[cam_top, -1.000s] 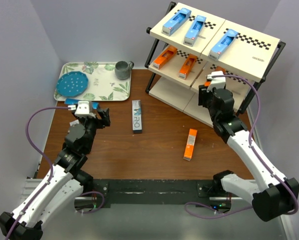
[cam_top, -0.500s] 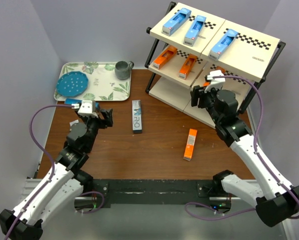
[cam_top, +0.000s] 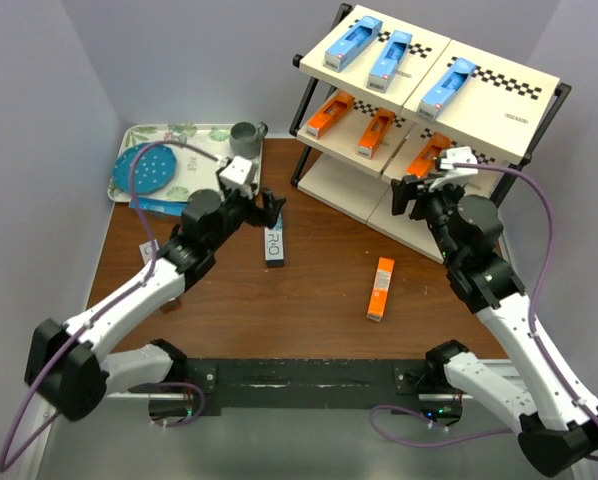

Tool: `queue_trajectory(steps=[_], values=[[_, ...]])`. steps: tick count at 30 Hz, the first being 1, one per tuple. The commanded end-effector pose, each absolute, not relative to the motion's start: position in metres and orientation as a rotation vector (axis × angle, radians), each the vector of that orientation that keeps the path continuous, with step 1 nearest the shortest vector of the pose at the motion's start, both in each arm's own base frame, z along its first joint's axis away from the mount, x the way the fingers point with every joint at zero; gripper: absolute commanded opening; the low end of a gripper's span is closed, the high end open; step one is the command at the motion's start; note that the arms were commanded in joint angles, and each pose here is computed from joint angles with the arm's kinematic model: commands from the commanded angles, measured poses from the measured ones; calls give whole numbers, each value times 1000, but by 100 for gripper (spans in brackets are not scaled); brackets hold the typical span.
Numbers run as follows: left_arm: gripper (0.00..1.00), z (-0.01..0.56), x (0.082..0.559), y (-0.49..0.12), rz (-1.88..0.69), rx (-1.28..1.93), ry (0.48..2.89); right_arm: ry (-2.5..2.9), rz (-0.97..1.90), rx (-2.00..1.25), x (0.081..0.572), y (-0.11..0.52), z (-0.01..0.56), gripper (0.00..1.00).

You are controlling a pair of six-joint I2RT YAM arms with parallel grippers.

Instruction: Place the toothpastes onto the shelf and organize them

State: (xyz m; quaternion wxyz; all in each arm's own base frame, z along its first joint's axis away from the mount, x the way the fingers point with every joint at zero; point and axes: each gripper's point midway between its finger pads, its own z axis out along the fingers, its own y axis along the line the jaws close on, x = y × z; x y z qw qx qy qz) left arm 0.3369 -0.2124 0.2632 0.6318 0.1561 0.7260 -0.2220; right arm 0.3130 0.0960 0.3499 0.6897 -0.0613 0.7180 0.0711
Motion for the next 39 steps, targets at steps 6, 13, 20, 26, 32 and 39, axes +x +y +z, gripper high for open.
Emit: queue_trajectory(steps=[6, 13, 20, 26, 32, 39], values=[[82, 371, 396, -307, -626, 349, 1377, 1510, 193, 9, 292, 77, 385, 83], [82, 364, 441, -368, -674, 339, 1381, 1491, 186, -23, 277, 72, 400, 88], [82, 362, 464, -407, -673, 340, 1352, 1467, 172, -25, 263, 64, 406, 91], [82, 338, 475, -425, -622, 350, 1376, 1478, 185, -47, 254, 64, 404, 91], [79, 321, 486, -431, -557, 348, 1393, 1492, 164, -65, 249, 61, 400, 92], [67, 312, 494, -440, -544, 378, 1398, 1501, 144, -77, 248, 59, 397, 93]])
